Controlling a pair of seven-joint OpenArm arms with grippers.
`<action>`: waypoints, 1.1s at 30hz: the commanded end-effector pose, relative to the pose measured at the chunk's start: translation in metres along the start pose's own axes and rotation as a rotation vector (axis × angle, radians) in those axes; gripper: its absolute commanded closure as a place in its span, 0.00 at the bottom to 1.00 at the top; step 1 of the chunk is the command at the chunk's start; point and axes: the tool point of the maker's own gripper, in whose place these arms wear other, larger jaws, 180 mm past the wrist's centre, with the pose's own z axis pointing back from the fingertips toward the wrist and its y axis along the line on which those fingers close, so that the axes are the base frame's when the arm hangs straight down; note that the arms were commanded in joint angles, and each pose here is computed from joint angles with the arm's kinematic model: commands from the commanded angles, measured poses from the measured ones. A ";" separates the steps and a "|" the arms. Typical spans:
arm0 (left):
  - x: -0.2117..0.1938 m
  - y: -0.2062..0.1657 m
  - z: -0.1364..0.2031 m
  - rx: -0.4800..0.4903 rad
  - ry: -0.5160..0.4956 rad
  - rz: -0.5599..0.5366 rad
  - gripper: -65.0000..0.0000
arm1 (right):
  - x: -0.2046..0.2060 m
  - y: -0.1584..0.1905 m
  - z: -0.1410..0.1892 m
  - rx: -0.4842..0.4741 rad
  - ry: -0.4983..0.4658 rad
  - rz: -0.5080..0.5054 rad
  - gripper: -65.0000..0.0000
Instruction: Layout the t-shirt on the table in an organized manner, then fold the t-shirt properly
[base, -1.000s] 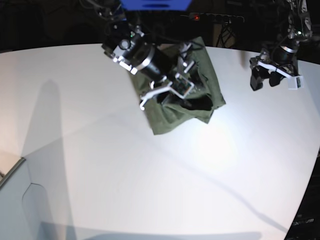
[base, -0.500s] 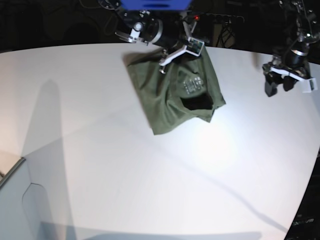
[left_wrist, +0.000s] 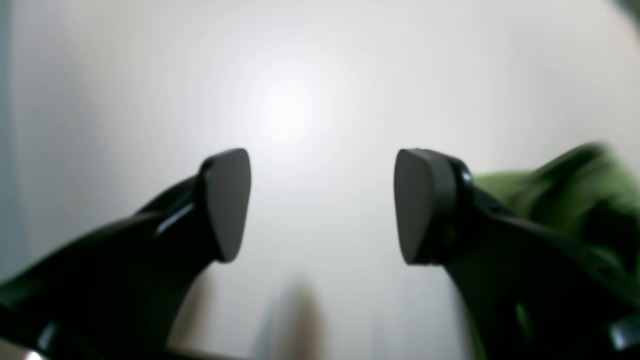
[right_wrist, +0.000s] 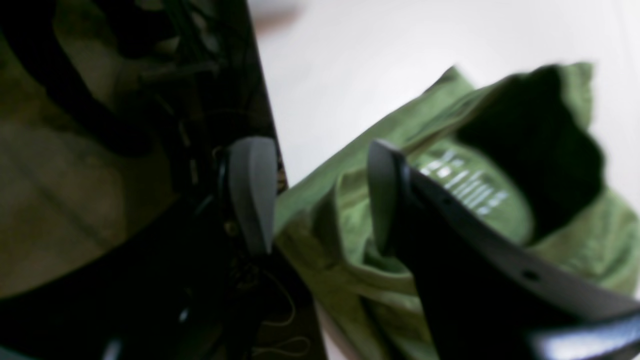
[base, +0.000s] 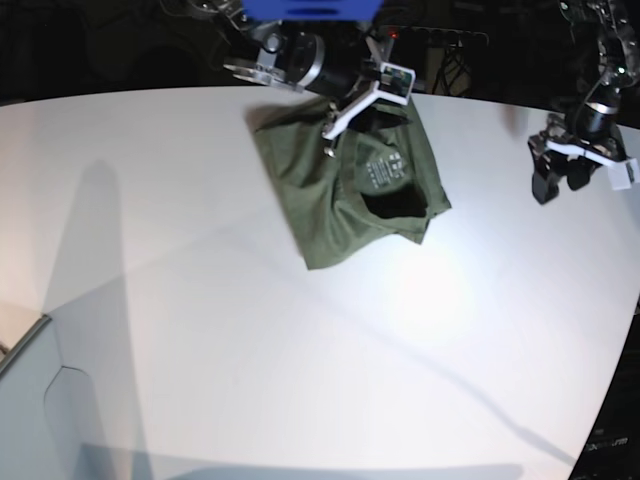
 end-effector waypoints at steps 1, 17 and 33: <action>0.024 -0.012 0.001 -0.046 -0.070 0.001 0.29 | 0.041 0.001 0.001 -0.017 -0.127 -0.042 0.54; -0.003 -0.147 -0.038 -0.345 0.014 0.072 0.09 | -0.010 -0.102 0.044 -0.312 -0.025 -0.101 0.54; -0.039 -0.169 -0.061 -0.376 0.121 0.082 0.67 | -0.022 -0.118 0.055 -0.363 -0.001 -0.114 0.54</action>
